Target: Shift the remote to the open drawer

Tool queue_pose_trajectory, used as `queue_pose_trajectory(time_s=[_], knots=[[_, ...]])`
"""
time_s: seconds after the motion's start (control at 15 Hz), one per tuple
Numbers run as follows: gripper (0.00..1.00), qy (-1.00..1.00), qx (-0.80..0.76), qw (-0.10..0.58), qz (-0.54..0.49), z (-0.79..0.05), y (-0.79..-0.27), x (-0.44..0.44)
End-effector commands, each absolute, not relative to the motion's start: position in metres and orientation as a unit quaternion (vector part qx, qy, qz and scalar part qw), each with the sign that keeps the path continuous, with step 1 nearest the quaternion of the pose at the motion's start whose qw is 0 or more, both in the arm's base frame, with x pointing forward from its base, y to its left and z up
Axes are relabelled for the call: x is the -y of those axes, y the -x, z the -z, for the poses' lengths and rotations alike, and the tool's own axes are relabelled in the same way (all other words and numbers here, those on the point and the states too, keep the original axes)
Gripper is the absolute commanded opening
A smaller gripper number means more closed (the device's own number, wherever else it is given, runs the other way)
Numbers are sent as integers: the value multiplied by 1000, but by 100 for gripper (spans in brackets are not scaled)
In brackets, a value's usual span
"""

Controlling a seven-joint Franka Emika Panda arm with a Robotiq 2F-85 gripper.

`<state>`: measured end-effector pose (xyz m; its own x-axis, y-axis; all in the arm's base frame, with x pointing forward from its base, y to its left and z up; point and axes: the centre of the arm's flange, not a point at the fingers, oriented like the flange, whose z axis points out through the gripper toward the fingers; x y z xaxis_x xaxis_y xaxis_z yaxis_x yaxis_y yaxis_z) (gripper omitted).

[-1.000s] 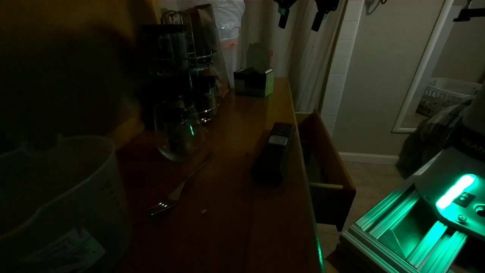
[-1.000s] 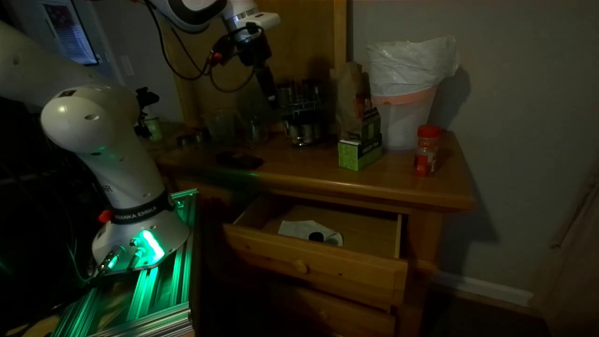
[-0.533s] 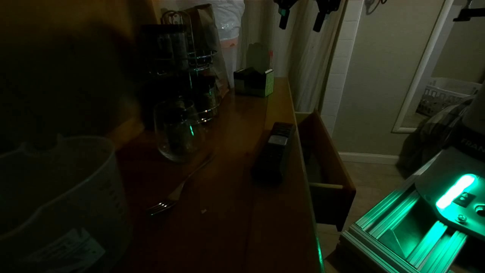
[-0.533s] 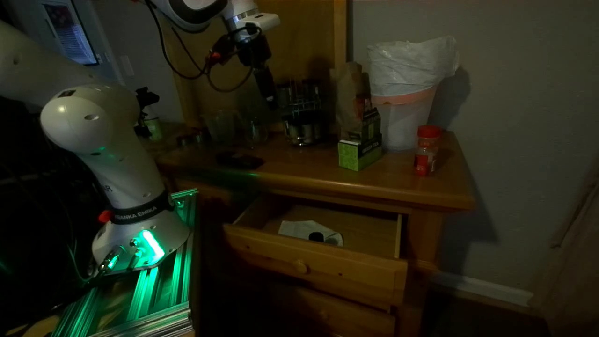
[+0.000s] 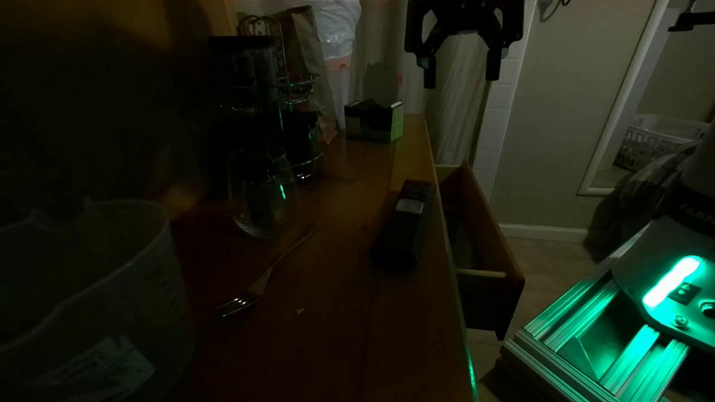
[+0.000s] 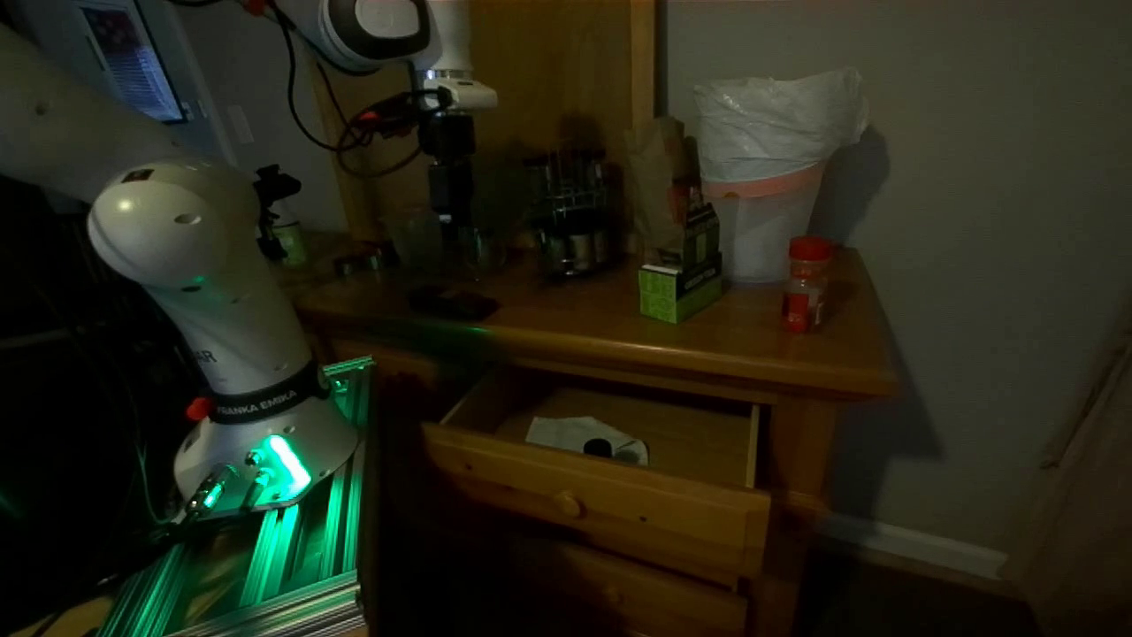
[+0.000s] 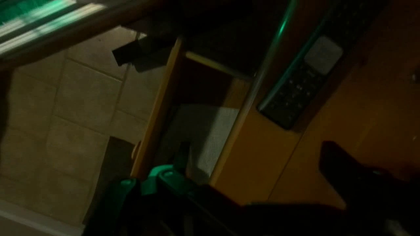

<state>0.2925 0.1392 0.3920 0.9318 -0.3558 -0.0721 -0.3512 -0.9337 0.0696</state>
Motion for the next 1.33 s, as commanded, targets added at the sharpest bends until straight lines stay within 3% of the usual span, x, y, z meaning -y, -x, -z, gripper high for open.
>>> queue_pose_trajectory(time_s=[0.0,0.07,0.13,0.47,0.87,1.27], knots=[[100,-978,174,-40,111,-391,-269,-166],[100,-978,159,-61,123,-393,-262,-174],[100,-980,170,-22,96,-390,-274,-165],[100,-980,158,-45,112,-391,-268,-175],[100,-935,331,5,130,-350,-240,-207],[100,-912,358,-100,171,-315,-224,-245]])
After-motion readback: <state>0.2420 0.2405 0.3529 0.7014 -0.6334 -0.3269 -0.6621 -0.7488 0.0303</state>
